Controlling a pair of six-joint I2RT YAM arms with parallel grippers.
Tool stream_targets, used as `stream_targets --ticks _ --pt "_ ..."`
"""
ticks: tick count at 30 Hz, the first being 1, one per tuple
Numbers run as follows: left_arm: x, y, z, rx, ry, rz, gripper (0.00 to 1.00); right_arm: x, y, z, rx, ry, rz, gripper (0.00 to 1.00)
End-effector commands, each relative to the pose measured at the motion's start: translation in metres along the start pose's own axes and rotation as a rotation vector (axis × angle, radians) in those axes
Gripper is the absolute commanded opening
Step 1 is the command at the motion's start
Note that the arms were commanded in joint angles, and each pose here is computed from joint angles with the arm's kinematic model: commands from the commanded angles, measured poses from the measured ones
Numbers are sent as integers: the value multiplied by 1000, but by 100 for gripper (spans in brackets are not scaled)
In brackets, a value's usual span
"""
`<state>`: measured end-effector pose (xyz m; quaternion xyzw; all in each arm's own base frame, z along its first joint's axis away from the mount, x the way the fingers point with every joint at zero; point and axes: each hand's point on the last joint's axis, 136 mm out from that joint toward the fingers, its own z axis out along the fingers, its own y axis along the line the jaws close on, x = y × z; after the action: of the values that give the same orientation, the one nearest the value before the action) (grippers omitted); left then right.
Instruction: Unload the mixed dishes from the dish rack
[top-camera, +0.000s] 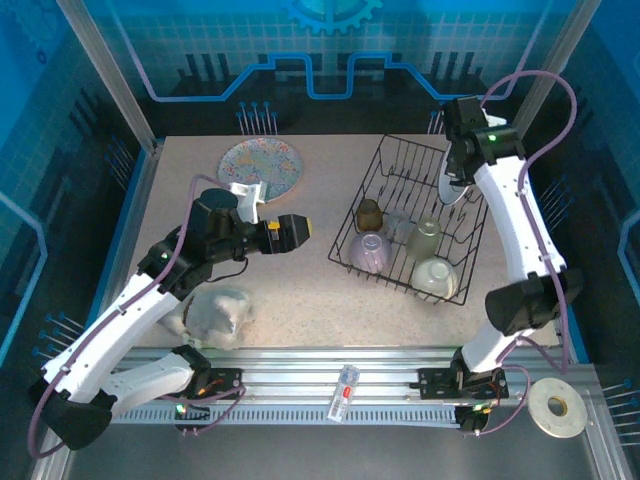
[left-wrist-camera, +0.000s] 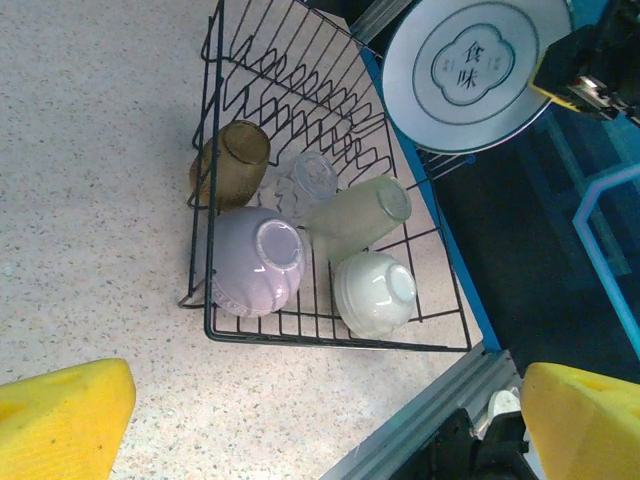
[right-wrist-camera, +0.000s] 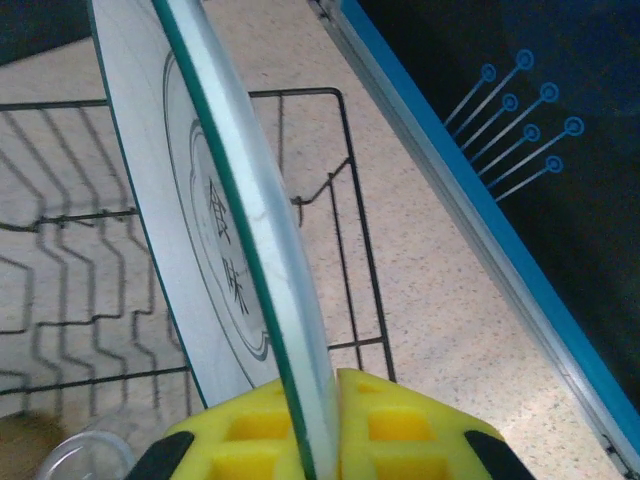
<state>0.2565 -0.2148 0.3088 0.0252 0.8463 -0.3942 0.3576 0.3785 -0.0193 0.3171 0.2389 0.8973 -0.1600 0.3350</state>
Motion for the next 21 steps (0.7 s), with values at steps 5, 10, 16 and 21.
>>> stream_targets --ticks 5,10,16,21 --pt "11 -11 0 99 48 -108 99 1 21 -74 -250 -155 59 0" --pt "-3 -12 -20 107 -41 -129 99 13 28 -102 -413 -163 95 0" --pt "-15 -25 -16 173 -48 -75 99 35 52 -128 -674 -115 58 0" --pt "-26 -30 6 177 2 -85 99 53 60 -152 -864 -69 14 0"
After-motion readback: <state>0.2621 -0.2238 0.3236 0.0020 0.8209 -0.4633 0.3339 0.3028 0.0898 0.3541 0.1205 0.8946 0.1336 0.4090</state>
